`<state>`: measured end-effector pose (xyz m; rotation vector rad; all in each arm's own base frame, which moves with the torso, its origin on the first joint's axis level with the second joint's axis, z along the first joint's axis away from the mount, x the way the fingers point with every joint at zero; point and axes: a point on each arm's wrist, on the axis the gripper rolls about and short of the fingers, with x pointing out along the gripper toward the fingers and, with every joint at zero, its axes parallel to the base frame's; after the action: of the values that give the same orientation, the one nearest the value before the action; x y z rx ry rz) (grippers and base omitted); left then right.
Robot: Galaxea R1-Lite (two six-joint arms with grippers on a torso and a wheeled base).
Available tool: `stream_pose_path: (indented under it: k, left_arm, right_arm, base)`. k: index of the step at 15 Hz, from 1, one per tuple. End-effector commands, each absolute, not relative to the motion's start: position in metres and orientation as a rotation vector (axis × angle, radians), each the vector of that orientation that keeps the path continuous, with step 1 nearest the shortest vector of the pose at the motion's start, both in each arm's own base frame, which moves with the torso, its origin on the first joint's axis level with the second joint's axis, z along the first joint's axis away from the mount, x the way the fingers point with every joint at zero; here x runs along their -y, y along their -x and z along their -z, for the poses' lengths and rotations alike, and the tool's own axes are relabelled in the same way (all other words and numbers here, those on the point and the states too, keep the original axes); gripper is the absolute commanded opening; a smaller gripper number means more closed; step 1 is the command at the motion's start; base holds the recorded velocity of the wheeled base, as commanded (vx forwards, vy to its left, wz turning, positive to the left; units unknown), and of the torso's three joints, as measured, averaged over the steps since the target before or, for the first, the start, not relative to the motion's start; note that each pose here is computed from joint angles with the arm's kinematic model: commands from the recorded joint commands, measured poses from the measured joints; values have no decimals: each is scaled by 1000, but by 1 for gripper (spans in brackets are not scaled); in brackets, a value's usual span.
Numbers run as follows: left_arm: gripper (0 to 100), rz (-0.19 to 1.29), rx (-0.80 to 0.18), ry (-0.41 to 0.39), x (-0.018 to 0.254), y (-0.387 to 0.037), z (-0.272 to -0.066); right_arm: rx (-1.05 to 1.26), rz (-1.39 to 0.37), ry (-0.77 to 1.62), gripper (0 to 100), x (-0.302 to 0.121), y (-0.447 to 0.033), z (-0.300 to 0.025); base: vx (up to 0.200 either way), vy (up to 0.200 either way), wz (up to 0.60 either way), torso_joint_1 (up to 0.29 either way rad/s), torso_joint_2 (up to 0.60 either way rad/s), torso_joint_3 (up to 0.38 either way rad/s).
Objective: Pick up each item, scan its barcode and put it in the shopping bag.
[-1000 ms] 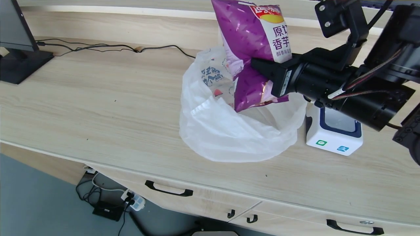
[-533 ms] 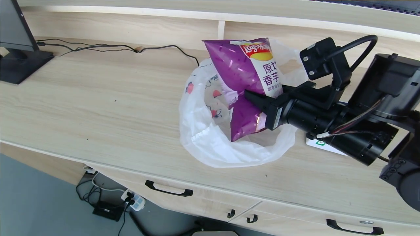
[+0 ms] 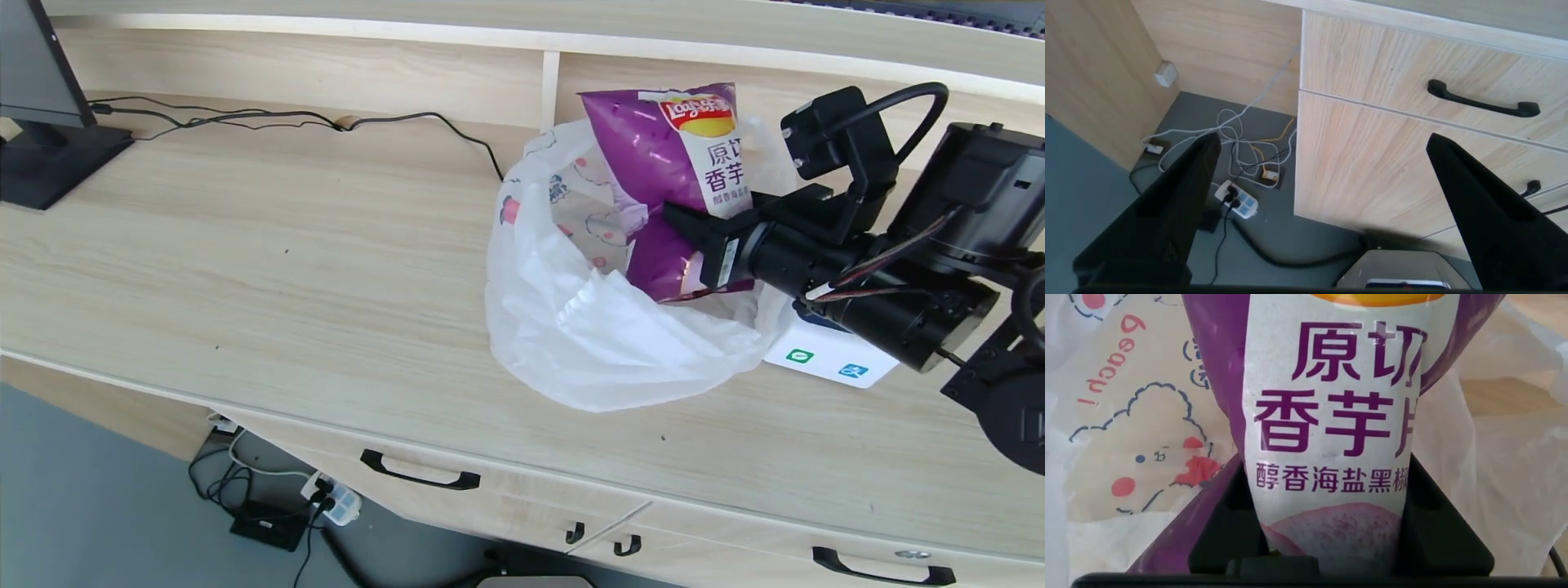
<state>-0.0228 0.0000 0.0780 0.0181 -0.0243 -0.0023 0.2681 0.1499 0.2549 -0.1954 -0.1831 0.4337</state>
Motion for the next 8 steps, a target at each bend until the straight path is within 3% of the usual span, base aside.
stream_pose_path:
  k: [1,8]
  left_arm:
    - [100,3,23,-18,0,23,-78]
    - [100,3,23,-17,0,23,-78]
  right_arm:
    - [174,-451,219,0,-152,-268,-250]
    - [139,-489,237,0,-165,-270,-237]
  base:
    - [0,0,0,0,0,0]
    - [0,0,0,0,0,0]
